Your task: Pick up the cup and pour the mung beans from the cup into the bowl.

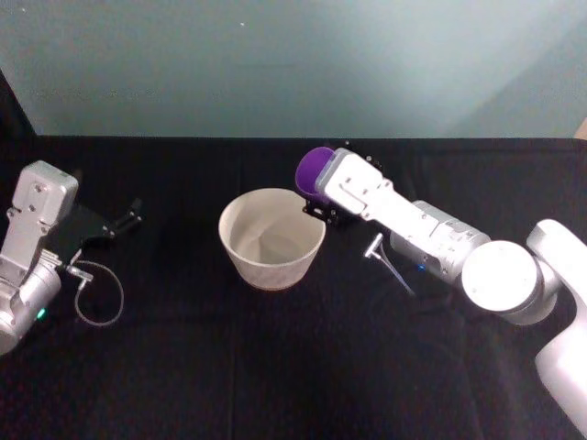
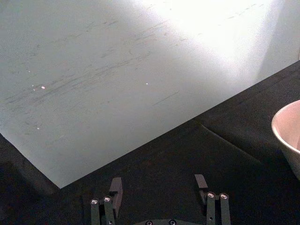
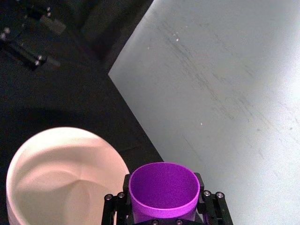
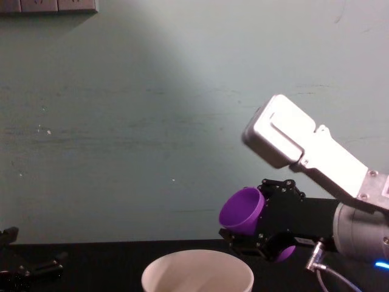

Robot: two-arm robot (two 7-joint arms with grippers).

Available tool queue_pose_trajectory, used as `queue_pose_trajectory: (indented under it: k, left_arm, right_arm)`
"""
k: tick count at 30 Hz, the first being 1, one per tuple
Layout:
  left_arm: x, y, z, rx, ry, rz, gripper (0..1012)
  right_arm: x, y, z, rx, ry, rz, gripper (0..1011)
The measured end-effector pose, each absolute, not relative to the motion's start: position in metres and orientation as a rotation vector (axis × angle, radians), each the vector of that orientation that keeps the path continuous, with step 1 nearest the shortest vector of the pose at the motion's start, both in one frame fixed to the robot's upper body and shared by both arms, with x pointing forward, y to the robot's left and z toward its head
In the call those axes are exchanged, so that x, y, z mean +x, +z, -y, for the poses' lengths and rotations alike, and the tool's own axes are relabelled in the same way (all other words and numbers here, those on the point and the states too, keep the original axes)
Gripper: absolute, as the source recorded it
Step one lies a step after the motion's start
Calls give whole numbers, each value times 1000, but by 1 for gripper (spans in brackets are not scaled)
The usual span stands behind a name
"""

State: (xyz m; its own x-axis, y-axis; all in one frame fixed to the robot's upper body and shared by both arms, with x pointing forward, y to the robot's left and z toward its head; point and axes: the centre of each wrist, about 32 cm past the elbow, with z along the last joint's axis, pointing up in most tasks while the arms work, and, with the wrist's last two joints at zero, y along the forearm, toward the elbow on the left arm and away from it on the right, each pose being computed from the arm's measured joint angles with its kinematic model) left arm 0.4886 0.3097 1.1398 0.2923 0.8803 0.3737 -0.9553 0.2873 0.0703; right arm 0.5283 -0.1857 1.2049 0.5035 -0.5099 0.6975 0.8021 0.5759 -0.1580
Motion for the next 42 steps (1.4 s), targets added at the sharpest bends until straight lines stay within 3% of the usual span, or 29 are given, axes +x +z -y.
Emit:
queue_pose_trajectory:
  k: [42]
  left_arm:
    - [489, 1140, -310, 304, 1248, 285, 1000]
  right_arm:
    - [528, 1211, 154, -824, -637, 1125, 754]
